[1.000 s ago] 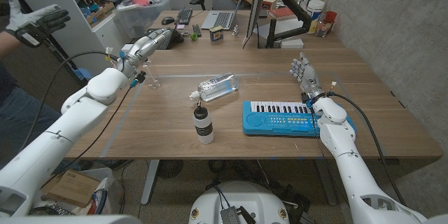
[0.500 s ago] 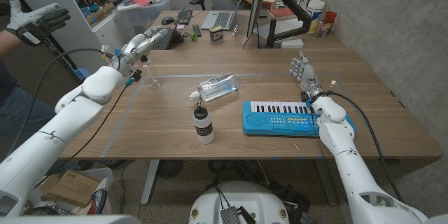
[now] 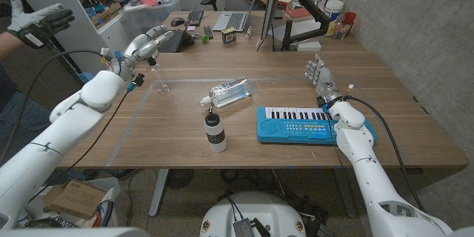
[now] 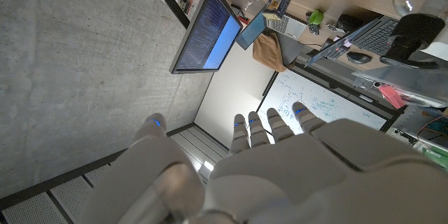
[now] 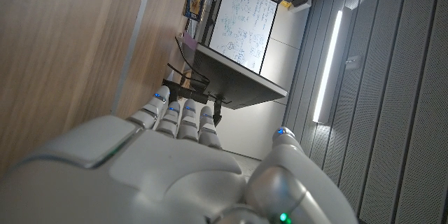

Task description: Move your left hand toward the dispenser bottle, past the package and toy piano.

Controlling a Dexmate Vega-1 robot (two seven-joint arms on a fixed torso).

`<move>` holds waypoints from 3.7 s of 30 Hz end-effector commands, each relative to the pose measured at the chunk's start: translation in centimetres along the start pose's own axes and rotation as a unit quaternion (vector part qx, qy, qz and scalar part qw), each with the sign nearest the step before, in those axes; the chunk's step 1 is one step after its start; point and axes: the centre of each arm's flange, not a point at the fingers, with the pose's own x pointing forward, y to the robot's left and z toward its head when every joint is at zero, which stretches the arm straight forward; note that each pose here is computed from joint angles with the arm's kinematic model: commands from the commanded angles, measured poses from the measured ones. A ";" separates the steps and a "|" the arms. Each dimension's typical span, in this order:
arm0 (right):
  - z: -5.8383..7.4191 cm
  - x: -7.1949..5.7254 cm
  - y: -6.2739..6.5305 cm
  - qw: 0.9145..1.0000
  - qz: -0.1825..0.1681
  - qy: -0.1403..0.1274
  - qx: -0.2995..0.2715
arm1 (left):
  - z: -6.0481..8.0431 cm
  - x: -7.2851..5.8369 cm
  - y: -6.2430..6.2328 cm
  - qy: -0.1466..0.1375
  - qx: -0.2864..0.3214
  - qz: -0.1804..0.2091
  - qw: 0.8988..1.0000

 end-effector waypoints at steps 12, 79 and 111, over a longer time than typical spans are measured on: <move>-0.1 0.5 0.4 1.000 0.005 0.003 -0.001 | 0.1 -1.3 2.3 0.019 0.052 0.022 0.998; -0.2 1.1 0.0 1.000 0.010 0.008 -0.004 | -0.8 0.0 7.0 0.123 0.207 0.035 0.970; -0.3 1.1 -0.9 1.000 0.002 0.010 -0.002 | -1.3 4.3 5.6 0.132 0.265 0.004 0.955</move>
